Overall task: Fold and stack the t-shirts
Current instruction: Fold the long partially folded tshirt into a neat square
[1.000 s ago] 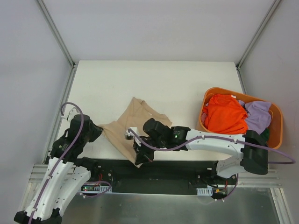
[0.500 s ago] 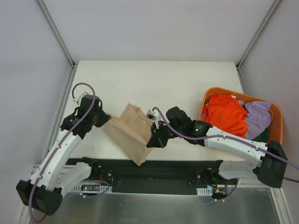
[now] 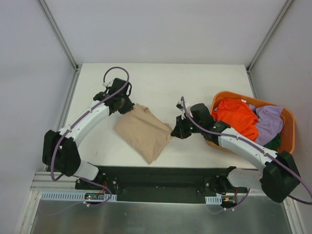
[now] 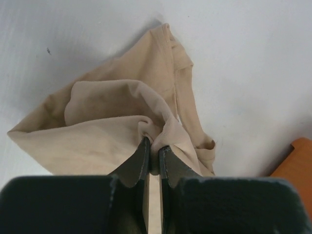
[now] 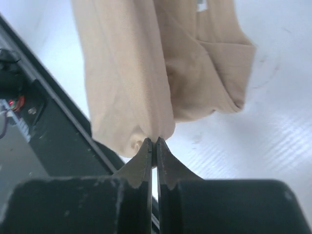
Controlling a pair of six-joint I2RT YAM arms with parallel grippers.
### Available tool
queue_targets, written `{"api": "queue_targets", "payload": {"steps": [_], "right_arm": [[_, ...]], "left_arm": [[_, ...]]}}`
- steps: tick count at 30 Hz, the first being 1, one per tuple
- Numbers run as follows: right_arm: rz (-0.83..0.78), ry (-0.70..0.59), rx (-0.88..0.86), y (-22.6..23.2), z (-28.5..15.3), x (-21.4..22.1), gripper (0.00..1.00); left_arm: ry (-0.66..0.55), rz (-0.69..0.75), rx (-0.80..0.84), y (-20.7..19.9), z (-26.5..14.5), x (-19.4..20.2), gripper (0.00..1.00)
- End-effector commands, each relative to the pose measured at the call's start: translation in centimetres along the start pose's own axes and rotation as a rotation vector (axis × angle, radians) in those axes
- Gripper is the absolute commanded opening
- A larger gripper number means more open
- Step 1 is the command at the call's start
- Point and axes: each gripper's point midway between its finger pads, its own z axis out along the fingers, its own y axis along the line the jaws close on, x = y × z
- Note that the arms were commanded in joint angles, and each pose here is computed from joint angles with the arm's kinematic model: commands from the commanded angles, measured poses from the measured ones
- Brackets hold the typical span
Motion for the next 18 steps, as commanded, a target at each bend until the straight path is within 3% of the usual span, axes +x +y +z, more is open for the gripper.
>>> {"api": "queue_targets", "payload": {"steps": [1,3,5,6,8,11,13,14,15,18], "right_arm": [[0.049,0.037,0.144,-4.0,0.8,0.7,0.01],[0.066,0.049,0.185,-5.3,1.4,0.6,0.01],[0.081,0.066,0.216,-6.3,2.1,0.7,0.11],[0.054,0.069,0.243,-7.2,2.3,0.4,0.11],[0.032,0.069,0.321,-8.8,2.8,-0.4,0.17],[-0.007,0.093,0.413,-9.8,2.2,-2.6,0.52],[-0.030,0.081,0.375,-8.3,2.0,-4.2,0.68],[-0.047,0.075,0.355,-7.2,1.9,-4.8,0.88],[-0.073,0.081,0.344,-6.0,2.0,-5.0,0.96],[-0.142,0.118,0.303,-2.1,2.2,-4.0,0.96]], "left_arm": [[-0.104,0.026,-0.081,-0.4,2.9,-3.2,0.00],[-0.084,0.056,-0.106,-0.7,4.6,-3.2,0.01],[-0.057,0.094,-0.108,-1.4,6.0,-3.2,0.05],[-0.060,0.113,-0.110,-1.9,6.5,-3.6,0.08],[-0.082,0.128,-0.143,-1.7,7.4,-4.2,0.20],[-0.141,0.161,-0.168,-1.9,6.6,-5.9,0.97],[-0.175,0.160,-0.147,-2.3,4.9,-6.8,0.99],[-0.179,0.169,-0.134,-2.3,4.2,-6.9,0.99],[-0.176,0.175,-0.109,-2.4,3.3,-6.8,0.99],[-0.058,0.217,0.026,-3.3,1.7,-3.9,0.99]]}}
